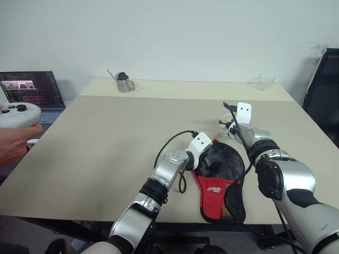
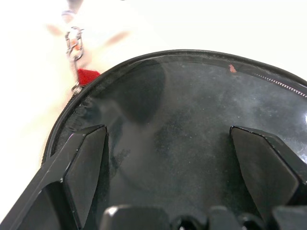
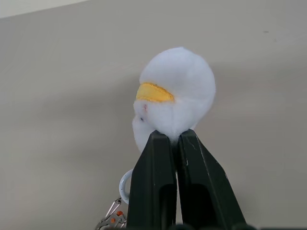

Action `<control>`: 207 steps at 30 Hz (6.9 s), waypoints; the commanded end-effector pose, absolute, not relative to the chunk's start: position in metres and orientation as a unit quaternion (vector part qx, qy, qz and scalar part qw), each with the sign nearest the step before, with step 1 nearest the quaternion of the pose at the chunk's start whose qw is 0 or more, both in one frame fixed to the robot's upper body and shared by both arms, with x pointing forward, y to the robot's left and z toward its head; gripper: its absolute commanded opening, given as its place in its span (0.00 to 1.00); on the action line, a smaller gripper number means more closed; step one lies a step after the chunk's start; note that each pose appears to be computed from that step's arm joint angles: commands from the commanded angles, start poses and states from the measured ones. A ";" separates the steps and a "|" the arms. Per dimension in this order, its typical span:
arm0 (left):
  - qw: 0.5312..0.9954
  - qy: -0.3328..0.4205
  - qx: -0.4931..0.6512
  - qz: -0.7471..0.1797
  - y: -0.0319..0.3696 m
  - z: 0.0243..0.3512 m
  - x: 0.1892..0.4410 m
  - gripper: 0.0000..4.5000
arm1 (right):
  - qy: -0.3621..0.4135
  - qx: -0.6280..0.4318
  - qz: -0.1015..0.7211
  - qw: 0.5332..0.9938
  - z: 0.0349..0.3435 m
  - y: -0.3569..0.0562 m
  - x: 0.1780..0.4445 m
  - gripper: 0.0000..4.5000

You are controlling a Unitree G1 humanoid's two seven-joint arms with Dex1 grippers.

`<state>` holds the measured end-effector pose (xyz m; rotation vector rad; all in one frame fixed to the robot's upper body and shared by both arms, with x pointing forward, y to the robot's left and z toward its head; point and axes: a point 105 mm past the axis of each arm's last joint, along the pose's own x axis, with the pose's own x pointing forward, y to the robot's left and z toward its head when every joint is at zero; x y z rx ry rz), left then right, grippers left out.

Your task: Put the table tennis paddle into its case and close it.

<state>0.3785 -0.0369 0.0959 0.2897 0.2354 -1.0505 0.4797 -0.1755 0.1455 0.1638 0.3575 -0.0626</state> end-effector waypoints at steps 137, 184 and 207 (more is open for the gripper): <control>0.772 0.134 0.138 -0.606 -0.082 0.072 0.346 1.00 | 0.359 -0.265 0.353 0.823 0.094 -0.244 0.220 0.01; 0.758 0.141 0.145 -0.620 -0.086 0.068 0.340 1.00 | 0.371 -0.283 0.549 0.693 0.080 -0.208 0.139 0.01; 0.762 0.138 0.150 -0.615 -0.085 0.071 0.345 1.00 | 0.365 -0.280 0.595 0.658 0.086 -0.180 0.119 0.01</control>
